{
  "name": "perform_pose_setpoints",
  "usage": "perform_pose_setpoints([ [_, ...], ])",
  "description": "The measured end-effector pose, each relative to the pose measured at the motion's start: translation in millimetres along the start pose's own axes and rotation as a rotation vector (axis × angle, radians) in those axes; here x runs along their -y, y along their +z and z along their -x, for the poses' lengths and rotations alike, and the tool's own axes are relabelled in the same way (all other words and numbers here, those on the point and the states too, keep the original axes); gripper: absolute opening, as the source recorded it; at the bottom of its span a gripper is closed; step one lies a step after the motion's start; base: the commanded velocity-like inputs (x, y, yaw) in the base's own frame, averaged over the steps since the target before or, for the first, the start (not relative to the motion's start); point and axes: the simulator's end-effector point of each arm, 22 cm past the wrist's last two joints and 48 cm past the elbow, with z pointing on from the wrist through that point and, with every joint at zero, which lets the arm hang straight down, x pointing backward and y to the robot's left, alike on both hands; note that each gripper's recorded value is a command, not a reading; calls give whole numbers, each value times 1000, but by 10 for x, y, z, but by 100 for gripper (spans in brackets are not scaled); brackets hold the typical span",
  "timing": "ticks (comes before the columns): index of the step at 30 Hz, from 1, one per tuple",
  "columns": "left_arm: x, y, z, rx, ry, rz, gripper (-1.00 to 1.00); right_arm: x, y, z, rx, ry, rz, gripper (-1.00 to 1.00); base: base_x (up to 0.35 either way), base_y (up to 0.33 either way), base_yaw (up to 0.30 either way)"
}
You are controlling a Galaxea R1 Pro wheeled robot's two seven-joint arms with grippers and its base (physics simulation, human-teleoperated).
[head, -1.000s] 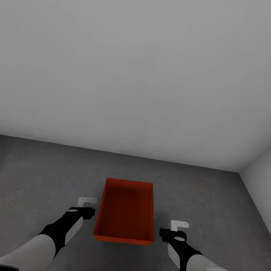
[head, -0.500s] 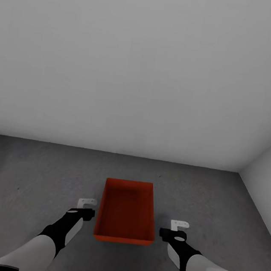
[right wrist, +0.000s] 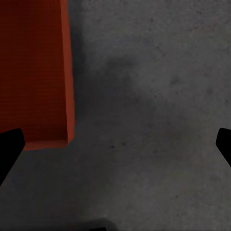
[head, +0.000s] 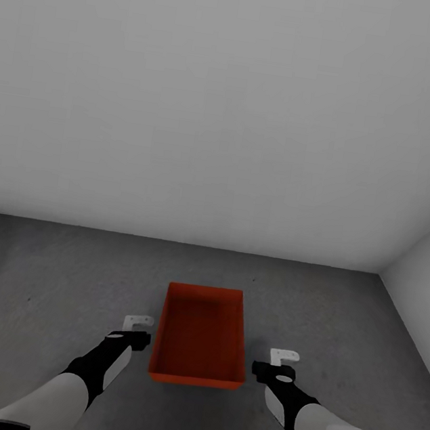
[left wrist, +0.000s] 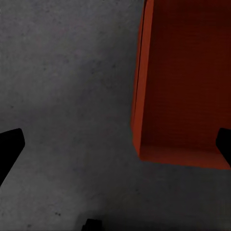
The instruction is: Move the two storage containers from the living room to the garage. In the garage, place one container on the floor and stack the other container on top of it (either order is fine).
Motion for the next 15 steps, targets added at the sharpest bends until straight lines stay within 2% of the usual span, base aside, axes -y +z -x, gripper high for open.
perform_pose_setpoints([
  [5, -2, 3, 0, -1, 0, 0, 100, -14, 1, 4, 1, 0, 2, 100, -101, 17, 0],
  [15, 9, 4, -11, -4, 1, -1, 100, -16, 2, 1, 0, 0, 2, 100, -309, 104, 0],
])
